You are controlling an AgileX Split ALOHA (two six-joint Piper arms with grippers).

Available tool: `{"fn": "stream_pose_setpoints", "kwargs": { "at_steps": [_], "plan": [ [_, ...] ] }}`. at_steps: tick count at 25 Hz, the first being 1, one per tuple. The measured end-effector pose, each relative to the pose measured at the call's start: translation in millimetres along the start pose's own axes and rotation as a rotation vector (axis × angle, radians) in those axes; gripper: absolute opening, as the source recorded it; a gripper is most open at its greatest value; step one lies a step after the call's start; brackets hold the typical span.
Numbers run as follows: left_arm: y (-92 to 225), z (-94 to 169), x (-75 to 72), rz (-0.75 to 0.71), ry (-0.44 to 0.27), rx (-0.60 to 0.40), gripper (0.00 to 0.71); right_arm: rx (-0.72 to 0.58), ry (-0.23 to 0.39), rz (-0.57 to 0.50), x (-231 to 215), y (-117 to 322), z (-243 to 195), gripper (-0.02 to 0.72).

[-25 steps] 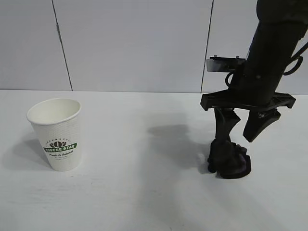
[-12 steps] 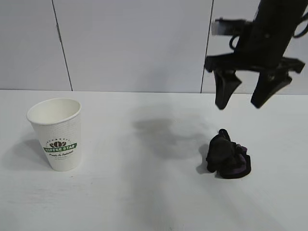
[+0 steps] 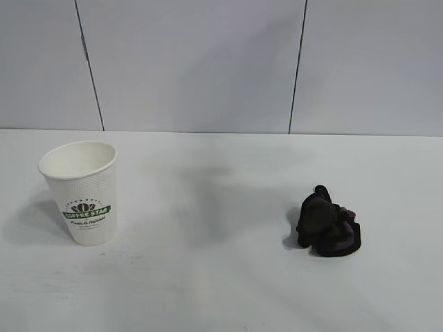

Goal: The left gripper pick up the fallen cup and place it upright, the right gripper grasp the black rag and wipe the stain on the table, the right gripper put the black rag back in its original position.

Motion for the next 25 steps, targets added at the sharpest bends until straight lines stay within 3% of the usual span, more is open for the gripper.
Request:
{"fn": "stream_pose_setpoints", "kwargs": {
  "at_steps": [2, 3, 8, 12, 16, 20, 25],
  "plan": [
    [0.0, 0.0, 0.0, 0.000, 0.000, 0.000, 0.664, -0.055, -0.030, -0.113, -26.2, 12.6, 28.9, 0.506],
    [0.0, 0.0, 0.0, 0.000, 0.000, 0.000, 0.664, -0.085, -0.075, -0.177, -37.3, 21.4, 45.1, 0.506],
    [0.0, 0.0, 0.0, 0.000, 0.000, 0.000, 0.664, -0.217, -0.425, -0.415, -62.3, 65.8, 116.7, 0.506],
    [0.0, 0.0, 0.0, 0.000, 0.000, 0.000, 0.664, -0.261, -0.697, -0.453, -52.6, 85.3, 148.9, 0.506],
    [0.0, 0.0, 0.0, 0.000, 0.000, 0.000, 0.664, -0.208, -0.889, -0.395, -23.1, 99.0, 153.1, 0.506],
    [0.0, 0.0, 0.0, 0.000, 0.000, 0.000, 0.664, -0.114, -0.951, -0.317, 6.3, 117.3, 138.8, 0.506],
    [0.0, 0.0, 0.0, 0.000, 0.000, 0.000, 0.664, -0.049, -0.925, -0.263, 24.2, 154.1, 124.2, 0.506]
  ]
}}
Point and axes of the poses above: a point on each arm's last joint axis where the gripper is mounted, z pointing back along that axis away from the gripper, x along the wrist's bending axis when the last joint is at zero, y = z × x, the point moved 2 cm from there along -z, pointing out along that axis toward the gripper, and after that the axes turned 4 degrees about z, right-handed, at the moved point
